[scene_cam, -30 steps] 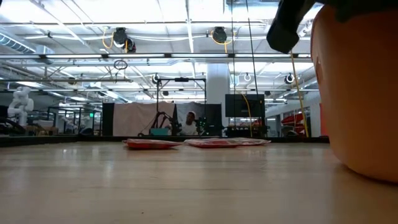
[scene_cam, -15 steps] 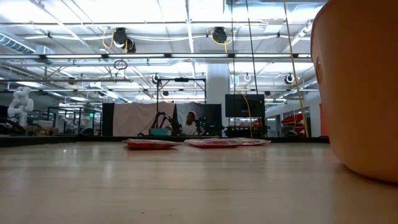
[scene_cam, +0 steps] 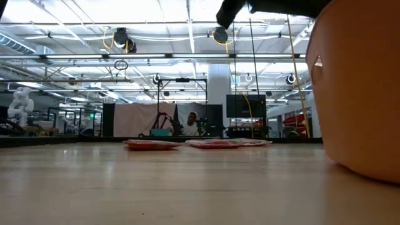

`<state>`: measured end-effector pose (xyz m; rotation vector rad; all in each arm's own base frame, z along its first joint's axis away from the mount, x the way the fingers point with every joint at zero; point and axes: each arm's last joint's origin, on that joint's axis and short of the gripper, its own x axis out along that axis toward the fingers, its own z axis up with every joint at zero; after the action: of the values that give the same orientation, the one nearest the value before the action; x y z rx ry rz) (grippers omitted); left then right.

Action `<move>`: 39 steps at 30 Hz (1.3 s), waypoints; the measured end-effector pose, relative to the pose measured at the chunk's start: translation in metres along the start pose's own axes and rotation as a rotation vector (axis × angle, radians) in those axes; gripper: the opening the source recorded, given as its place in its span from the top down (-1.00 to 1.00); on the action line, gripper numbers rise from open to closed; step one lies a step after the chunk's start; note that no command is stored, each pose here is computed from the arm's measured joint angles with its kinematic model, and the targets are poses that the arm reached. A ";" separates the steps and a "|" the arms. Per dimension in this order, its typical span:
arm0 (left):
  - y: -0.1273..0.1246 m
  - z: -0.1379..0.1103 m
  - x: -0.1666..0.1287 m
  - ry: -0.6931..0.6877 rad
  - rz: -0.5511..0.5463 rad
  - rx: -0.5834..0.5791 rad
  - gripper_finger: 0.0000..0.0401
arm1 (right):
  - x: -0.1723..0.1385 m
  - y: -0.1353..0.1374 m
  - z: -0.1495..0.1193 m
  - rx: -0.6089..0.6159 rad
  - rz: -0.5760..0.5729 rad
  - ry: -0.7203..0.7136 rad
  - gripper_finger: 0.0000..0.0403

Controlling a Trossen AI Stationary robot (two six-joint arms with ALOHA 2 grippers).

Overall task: Sort popcorn bags into baskets
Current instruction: Adjust the orange bin

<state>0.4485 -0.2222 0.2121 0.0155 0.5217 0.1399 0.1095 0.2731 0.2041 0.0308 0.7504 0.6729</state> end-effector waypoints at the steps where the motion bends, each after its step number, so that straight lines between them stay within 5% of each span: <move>1: 0.002 -0.001 0.001 0.016 -0.005 -0.007 0.91 | -0.003 -0.001 0.000 -0.003 -0.005 0.012 1.00; 16: -0.013 -0.002 -0.004 0.071 -0.272 -0.069 0.91 | -0.039 -0.018 -0.004 0.048 -0.098 0.133 1.00; 25: -0.027 0.001 -0.013 0.009 -0.327 -0.017 0.91 | -0.048 -0.020 -0.003 0.054 -0.096 0.141 1.00; 28: -0.027 0.004 -0.023 -0.009 -0.249 0.052 0.91 | -0.050 -0.019 -0.001 0.053 -0.068 0.127 1.00; 32: -0.014 0.008 -0.031 -0.019 0.013 0.096 0.91 | -0.057 -0.020 0.005 0.039 -0.079 0.067 1.00; 39: 0.030 0.005 -0.013 0.079 0.264 0.073 0.91 | -0.077 -0.036 0.005 0.059 -0.326 -0.038 1.00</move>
<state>0.4363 -0.1939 0.2242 0.1511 0.6024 0.3805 0.0914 0.2010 0.2466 -0.0247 0.7185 0.3384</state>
